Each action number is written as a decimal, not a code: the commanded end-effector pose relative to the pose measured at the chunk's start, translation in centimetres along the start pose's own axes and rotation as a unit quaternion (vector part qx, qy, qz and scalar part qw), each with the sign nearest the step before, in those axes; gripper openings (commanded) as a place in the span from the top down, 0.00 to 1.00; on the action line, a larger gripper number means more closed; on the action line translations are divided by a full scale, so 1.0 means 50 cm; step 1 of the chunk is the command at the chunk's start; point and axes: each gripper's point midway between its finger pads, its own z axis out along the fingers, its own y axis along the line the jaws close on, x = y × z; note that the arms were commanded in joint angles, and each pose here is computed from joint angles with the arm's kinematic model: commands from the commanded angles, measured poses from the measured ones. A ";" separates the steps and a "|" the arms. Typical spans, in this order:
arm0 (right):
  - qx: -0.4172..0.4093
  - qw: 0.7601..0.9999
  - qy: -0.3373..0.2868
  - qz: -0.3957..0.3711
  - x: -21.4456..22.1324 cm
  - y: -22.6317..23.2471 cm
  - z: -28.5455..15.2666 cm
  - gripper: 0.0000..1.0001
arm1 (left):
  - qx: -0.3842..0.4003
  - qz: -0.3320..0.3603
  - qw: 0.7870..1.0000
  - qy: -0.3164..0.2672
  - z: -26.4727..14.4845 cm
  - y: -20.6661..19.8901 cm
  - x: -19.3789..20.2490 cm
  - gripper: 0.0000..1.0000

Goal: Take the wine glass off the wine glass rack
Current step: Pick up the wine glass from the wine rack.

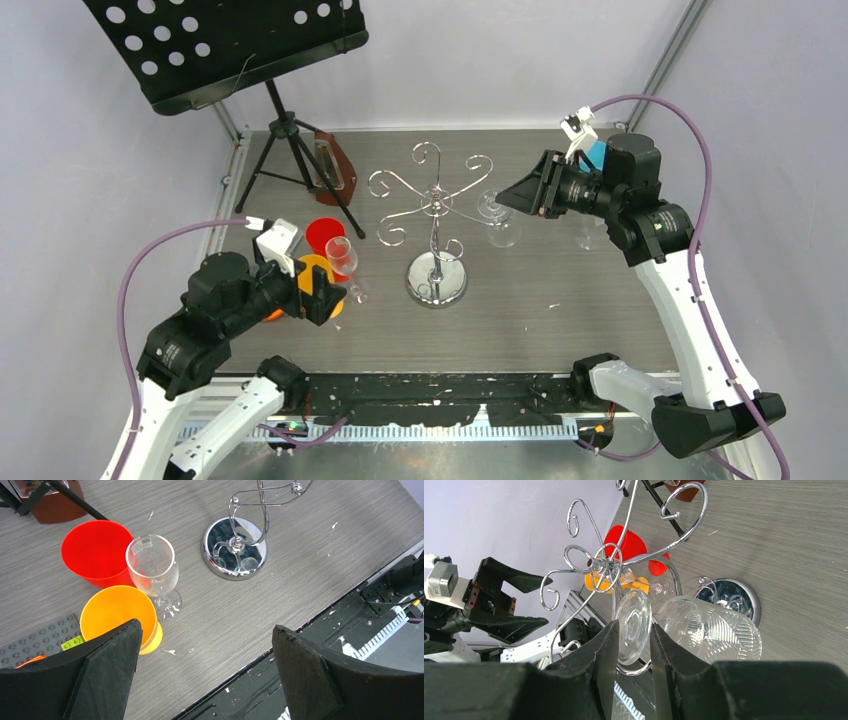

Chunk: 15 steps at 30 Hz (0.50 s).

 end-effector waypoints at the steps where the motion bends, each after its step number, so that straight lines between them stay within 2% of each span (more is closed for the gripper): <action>1: -0.044 0.999 -0.025 -0.020 -0.021 0.048 -0.017 0.64 | 0.004 -0.006 1.000 -0.023 -0.001 -0.004 -0.019 0.00; 15: -0.054 0.998 -0.014 0.007 0.001 0.036 -0.003 0.65 | 0.005 -0.008 1.000 -0.024 0.000 -0.005 -0.020 0.00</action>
